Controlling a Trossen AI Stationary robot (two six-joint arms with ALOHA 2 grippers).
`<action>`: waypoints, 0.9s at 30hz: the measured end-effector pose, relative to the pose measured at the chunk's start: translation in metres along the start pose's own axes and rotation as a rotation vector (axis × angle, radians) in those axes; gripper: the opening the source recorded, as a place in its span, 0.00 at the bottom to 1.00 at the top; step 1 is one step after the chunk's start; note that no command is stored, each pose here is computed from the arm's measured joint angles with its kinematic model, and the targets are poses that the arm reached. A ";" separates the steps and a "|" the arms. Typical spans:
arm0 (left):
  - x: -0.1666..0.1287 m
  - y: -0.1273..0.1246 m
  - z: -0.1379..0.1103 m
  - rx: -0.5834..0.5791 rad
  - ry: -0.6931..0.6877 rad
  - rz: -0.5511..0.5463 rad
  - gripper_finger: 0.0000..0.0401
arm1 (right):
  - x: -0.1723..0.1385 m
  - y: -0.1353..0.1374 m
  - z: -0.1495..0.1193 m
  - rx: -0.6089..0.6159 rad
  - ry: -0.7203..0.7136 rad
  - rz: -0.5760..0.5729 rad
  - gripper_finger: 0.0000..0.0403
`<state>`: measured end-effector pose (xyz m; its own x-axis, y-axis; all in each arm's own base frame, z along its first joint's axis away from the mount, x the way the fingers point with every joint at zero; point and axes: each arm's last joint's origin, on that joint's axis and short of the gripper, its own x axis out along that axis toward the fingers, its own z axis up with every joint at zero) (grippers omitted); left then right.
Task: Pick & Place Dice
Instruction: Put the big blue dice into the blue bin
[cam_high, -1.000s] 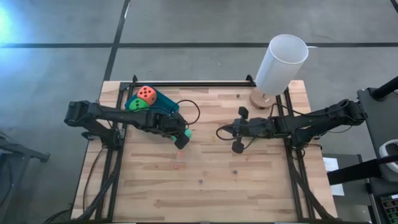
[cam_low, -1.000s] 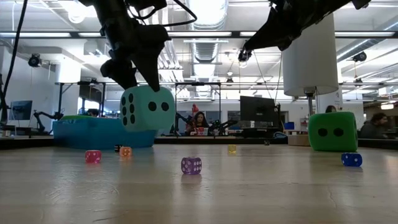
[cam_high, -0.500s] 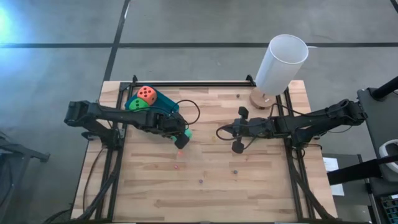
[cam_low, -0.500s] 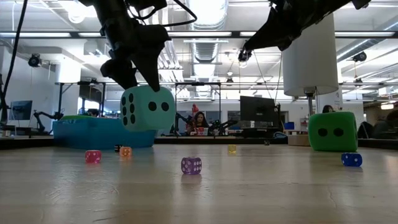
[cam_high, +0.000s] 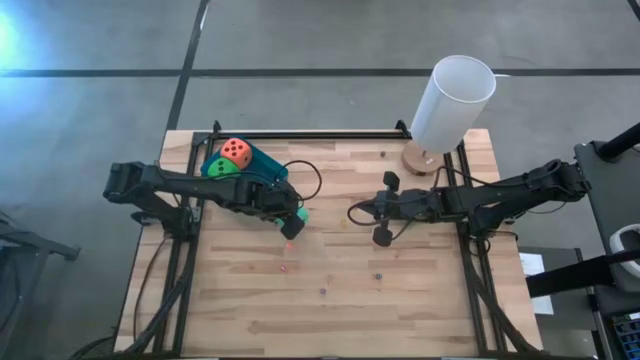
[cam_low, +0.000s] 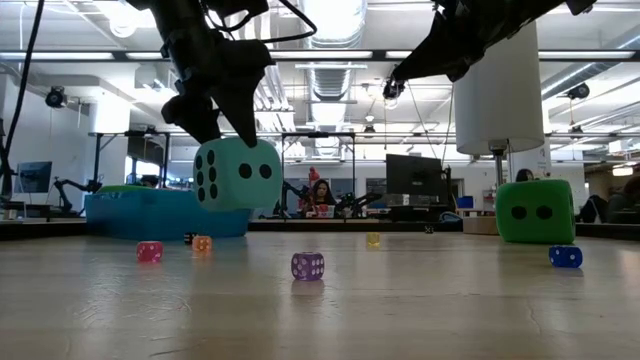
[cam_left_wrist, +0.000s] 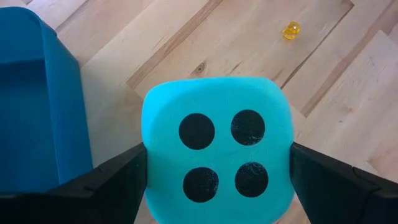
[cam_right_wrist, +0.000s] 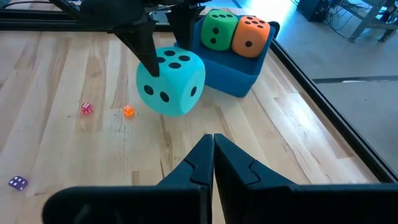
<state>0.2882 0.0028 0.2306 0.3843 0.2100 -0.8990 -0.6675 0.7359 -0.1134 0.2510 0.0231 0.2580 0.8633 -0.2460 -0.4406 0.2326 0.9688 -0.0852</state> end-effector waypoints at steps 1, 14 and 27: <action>0.000 0.000 0.000 0.000 0.000 0.000 0.88 | 0.000 0.000 0.000 0.002 0.000 0.000 0.02; -0.011 0.003 0.001 -0.012 -0.028 -0.024 0.86 | 0.000 0.000 0.000 0.001 0.000 0.000 0.02; -0.053 0.024 -0.002 -0.037 -0.066 -0.049 0.86 | 0.000 0.000 0.000 0.000 0.000 0.000 0.02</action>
<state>0.2504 0.0077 0.2744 0.4578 0.2175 -0.8621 -0.6694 0.7225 -0.1732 0.2510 0.0230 0.2580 0.8632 -0.2463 -0.4406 0.2330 0.9688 -0.0851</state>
